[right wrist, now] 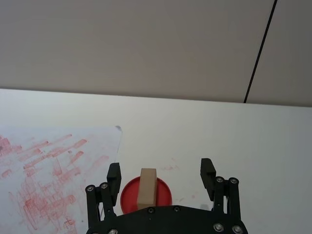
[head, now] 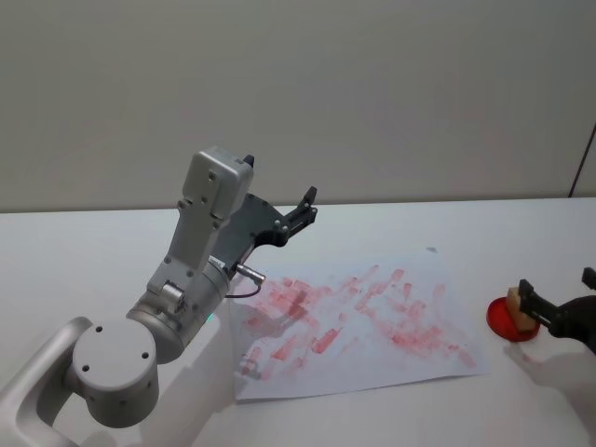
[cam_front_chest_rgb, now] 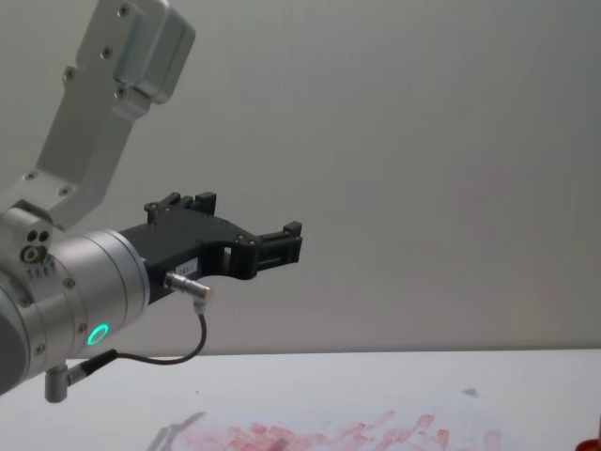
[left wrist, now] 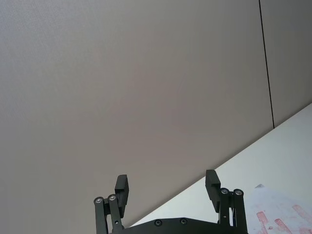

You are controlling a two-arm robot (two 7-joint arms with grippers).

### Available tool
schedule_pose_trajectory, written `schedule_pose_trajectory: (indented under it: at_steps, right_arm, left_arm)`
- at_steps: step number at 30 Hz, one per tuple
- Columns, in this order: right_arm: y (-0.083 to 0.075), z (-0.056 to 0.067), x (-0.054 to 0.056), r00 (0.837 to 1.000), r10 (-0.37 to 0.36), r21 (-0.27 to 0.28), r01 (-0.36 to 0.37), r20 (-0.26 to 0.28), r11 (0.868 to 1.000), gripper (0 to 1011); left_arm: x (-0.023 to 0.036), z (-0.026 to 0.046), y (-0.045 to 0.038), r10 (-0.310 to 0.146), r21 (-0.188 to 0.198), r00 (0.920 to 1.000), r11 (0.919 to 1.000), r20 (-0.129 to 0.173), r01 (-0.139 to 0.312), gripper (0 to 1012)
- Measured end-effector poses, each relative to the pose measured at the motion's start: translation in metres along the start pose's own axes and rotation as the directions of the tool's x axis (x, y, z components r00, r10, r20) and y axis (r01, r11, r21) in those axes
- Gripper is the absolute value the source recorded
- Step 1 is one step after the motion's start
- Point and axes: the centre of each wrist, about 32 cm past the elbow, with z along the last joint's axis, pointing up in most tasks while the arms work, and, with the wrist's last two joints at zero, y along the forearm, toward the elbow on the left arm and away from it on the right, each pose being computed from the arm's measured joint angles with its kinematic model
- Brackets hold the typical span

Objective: Use the one hand to pick up the stamp and affix it onto the A4 paper.

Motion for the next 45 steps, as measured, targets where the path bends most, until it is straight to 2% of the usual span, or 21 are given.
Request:
schedule_pose_trajectory:
  at_steps: [10,28,38,45]
  right_arm:
    - [0.012,-0.005,-0.008,1.0,0.003,-0.083,-0.003,-0.003,0.997,1001]
    - [0.028,-0.009,-0.018,0.999,0.015,-0.141,-0.011,0.031,0.99,998]
    - [0.033,-0.009,-0.021,0.999,0.023,-0.152,-0.017,0.042,0.988,761]
    - [0.034,-0.009,-0.022,0.999,0.026,-0.155,-0.019,0.046,0.988,547]
  left_arm:
    - [0.0,0.0,0.0,0.0,0.0,1.0,1.0,0.0,0.0,1001]
    - [0.0,0.0,0.0,0.0,0.0,1.0,1.0,0.0,0.0,1001]
    - [0.0,0.0,0.0,0.0,0.0,1.0,1.0,0.0,0.0,1001]
    - [0.0,0.0,0.0,0.0,0.0,1.0,1.0,0.0,0.0,1001]
